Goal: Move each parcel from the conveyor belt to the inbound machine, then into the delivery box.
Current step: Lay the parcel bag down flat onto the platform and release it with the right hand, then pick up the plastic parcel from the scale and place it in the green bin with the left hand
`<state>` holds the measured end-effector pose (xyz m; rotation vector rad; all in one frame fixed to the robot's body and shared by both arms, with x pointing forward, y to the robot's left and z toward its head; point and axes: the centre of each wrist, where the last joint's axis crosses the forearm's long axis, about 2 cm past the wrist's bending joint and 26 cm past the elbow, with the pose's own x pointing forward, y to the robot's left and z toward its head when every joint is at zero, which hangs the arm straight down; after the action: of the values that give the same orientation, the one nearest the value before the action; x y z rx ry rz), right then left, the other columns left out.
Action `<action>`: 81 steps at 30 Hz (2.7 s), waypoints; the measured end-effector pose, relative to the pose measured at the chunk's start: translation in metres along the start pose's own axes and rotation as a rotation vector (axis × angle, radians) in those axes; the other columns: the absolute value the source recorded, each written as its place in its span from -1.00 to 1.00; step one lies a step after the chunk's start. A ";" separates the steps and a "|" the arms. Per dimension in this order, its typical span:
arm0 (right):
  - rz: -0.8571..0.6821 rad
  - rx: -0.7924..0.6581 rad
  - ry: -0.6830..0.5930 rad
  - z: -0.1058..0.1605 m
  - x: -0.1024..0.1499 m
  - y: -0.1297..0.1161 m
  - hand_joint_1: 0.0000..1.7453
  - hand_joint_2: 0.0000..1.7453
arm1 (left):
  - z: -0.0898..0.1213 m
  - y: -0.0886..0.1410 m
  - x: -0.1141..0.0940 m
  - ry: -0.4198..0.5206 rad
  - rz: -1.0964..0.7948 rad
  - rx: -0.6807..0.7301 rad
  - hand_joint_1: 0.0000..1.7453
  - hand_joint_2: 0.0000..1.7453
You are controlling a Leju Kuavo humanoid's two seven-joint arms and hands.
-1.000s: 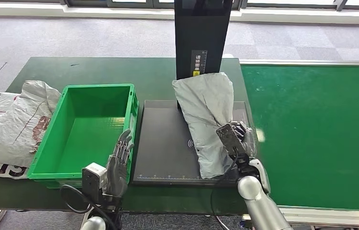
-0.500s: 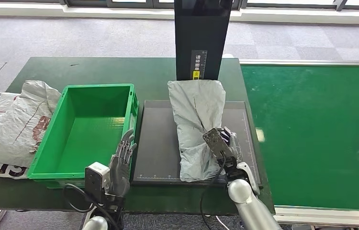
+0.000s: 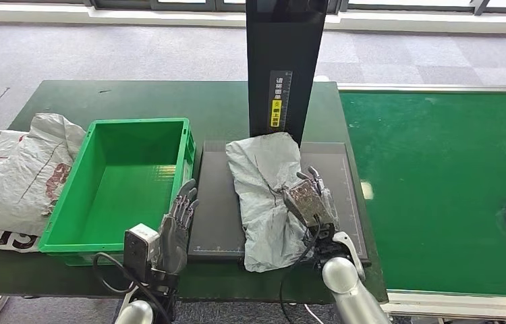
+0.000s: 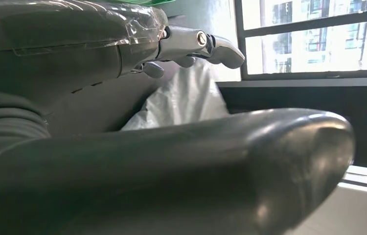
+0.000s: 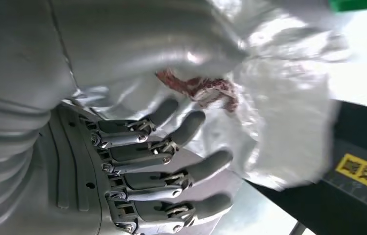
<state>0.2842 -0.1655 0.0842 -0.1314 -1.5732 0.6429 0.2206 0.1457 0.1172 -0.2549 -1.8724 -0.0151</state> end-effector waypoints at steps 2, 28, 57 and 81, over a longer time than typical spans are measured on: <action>-0.024 -0.010 -0.017 0.007 0.003 0.000 -1.00 1.00 | 0.000 0.000 0.001 -0.002 -0.019 0.003 -1.00 -1.00; 0.006 -0.298 -0.386 0.071 0.034 -0.021 -1.00 1.00 | -0.046 -0.004 0.018 -0.126 -0.493 -0.276 -1.00 -1.00; 0.040 -0.544 -0.763 0.089 0.064 -0.039 -1.00 1.00 | -0.123 -0.029 -0.003 -0.063 -0.872 -0.696 -1.00 1.00; 0.015 -0.446 -0.836 0.083 0.074 -0.032 -1.00 1.00 | -0.127 -0.055 -0.057 0.295 -1.067 -1.149 1.00 1.00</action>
<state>0.2051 -0.1850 0.1669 -0.2234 -2.5159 0.3512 0.3462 0.0644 0.1101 0.0170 -1.3120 -1.7589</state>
